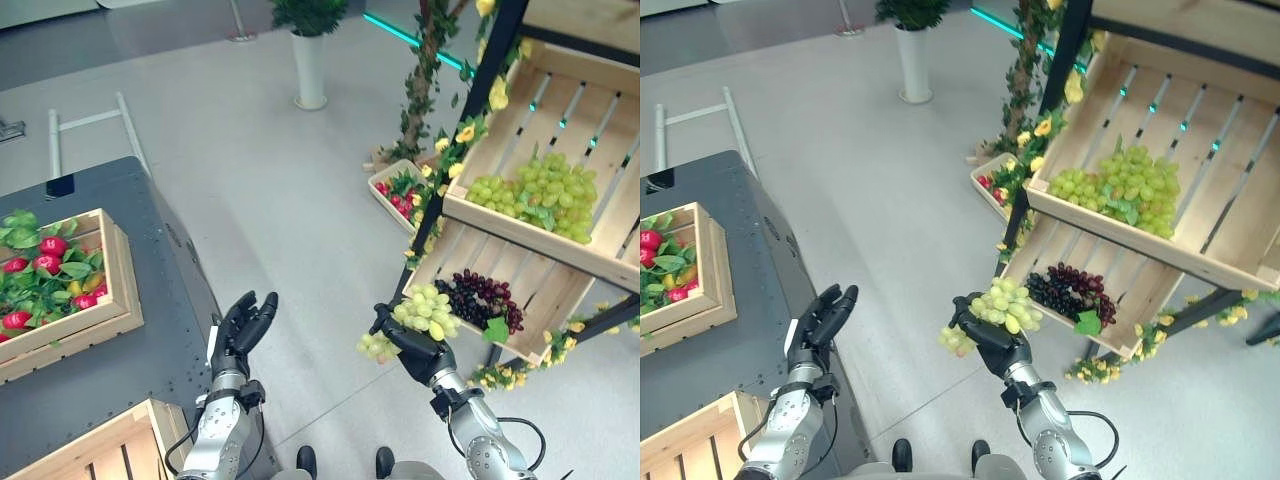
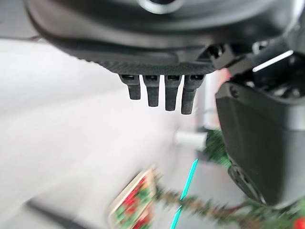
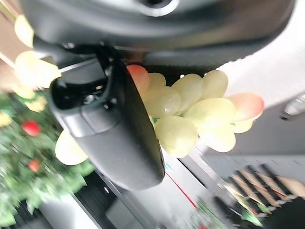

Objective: Pick up the fruits from the basket on one side to the basket on the other side

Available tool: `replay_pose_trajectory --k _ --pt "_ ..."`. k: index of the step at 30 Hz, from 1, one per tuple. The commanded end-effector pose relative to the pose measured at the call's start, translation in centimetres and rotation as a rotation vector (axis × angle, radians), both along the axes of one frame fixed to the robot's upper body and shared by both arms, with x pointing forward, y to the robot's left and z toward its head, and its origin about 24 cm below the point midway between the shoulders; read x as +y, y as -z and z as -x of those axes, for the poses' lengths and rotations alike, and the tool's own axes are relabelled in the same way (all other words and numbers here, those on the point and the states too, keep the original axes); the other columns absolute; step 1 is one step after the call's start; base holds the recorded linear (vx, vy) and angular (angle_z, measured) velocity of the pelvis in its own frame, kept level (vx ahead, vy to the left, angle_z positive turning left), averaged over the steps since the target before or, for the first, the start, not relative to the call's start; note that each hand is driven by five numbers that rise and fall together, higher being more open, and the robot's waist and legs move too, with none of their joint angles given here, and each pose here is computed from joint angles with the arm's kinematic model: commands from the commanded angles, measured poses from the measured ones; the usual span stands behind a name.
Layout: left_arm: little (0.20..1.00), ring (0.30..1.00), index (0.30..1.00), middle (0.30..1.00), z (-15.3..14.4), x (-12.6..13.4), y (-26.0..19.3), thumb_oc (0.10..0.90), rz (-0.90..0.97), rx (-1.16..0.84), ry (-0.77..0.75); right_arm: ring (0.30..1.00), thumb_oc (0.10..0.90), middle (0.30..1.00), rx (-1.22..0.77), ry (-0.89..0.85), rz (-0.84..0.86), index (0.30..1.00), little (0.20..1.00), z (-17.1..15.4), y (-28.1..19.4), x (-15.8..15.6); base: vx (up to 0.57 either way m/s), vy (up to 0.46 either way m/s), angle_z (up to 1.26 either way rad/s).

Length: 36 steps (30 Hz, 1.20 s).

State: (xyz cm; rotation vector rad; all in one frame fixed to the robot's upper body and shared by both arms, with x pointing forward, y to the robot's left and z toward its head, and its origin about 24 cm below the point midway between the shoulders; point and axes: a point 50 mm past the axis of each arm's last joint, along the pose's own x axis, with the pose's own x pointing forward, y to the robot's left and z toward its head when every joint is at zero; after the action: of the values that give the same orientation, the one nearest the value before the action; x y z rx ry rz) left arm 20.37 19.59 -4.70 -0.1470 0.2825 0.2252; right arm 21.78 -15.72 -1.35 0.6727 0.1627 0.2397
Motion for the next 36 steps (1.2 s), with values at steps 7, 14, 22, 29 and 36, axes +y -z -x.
replay_pose_trajectory --k 7,14,22,29,36 --pt "0.9 0.9 0.9 0.9 -2.3 1.2 -3.8 0.8 -0.011 -0.21 -0.074 0.3 0.4 0.3 -0.447 0.148 -0.054 0.3 0.3 -3.3 -7.9 -1.9 -0.04 -0.113 -0.5" --pt "0.9 0.9 0.9 0.9 -1.7 1.4 -2.7 0.8 0.022 -0.169 -0.116 0.3 0.4 0.3 -0.569 0.155 0.027 0.3 0.3 -4.0 -11.8 -2.9 0.02 -0.105 -0.07" --pt "0.9 0.9 0.9 0.9 -2.2 0.5 -2.7 0.8 0.016 -0.168 -0.048 0.3 0.4 0.3 -0.786 -0.014 0.047 0.3 0.3 -3.1 -16.9 -3.5 0.02 -0.071 -0.05" --pt "0.9 0.9 0.9 0.9 -2.1 0.4 -1.8 0.8 0.0 -0.126 -0.022 0.3 0.4 0.3 -0.968 -0.124 0.06 0.3 0.3 -2.4 -21.7 -2.5 0.02 -0.012 0.0" --pt "0.9 0.9 0.9 0.9 -2.4 0.0 -1.3 0.8 -0.013 -0.109 0.009 0.3 0.4 0.3 -1.04 -0.159 0.075 0.3 0.3 -2.0 -24.2 -1.8 0.0 0.0 0.0"
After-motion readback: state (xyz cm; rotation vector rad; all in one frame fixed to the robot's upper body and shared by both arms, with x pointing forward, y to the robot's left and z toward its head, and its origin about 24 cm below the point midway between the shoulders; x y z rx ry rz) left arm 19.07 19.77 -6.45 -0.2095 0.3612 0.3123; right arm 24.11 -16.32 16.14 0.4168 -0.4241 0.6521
